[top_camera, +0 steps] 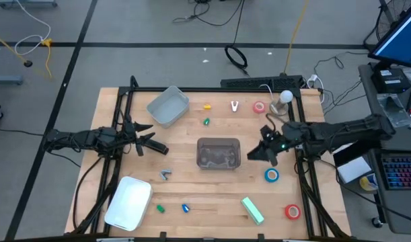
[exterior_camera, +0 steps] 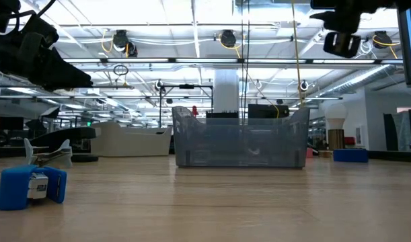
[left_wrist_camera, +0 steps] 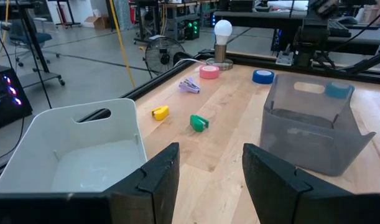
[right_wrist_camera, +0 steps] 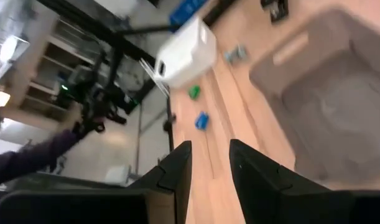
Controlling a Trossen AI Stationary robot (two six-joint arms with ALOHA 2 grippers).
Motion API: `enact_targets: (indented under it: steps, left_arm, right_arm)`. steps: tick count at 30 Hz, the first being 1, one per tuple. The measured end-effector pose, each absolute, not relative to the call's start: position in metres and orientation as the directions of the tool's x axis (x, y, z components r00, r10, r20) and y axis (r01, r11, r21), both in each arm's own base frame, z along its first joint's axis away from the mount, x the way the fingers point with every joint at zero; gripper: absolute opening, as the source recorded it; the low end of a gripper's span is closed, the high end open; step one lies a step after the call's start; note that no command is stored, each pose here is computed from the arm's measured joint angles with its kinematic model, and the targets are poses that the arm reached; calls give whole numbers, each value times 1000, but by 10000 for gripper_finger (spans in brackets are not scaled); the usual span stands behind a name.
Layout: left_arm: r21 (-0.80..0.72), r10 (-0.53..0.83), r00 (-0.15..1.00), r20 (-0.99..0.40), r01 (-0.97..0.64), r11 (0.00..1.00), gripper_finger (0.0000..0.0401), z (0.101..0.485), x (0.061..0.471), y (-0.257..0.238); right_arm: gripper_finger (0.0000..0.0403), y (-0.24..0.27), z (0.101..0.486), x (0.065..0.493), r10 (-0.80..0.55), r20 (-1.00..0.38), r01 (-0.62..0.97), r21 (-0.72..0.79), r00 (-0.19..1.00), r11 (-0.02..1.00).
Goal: Pick and place Stapler, Stapler remover, tape
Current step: Put the light green stapler into the gray bin
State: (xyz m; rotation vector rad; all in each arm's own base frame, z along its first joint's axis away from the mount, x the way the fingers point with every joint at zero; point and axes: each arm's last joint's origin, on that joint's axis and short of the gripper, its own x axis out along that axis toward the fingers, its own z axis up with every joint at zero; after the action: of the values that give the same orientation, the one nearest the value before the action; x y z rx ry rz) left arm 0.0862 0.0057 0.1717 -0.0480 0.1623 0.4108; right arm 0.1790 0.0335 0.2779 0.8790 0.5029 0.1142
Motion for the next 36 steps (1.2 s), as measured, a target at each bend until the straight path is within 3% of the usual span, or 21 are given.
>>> enact_targets:
  steps: [12, 22, 36]
  left_arm:
    - [-7, 393, 904, -167, -400, 917, 175, 172, 86, 6]
    - [34, 394, 904, -166, -394, 919, 175, 172, 86, 6]
    - [36, 394, 904, -167, -393, 919, 175, 172, 86, 6]
  right_arm:
    - [98, 104, 240, 189, 418, -619, 410, 771, 665, 488]
    - [61, 146, 227, 184, 476, -709, 630, 695, 520, 347]
    - [3, 184, 258, 204, 300, -894, 727, 445, 332, 523]
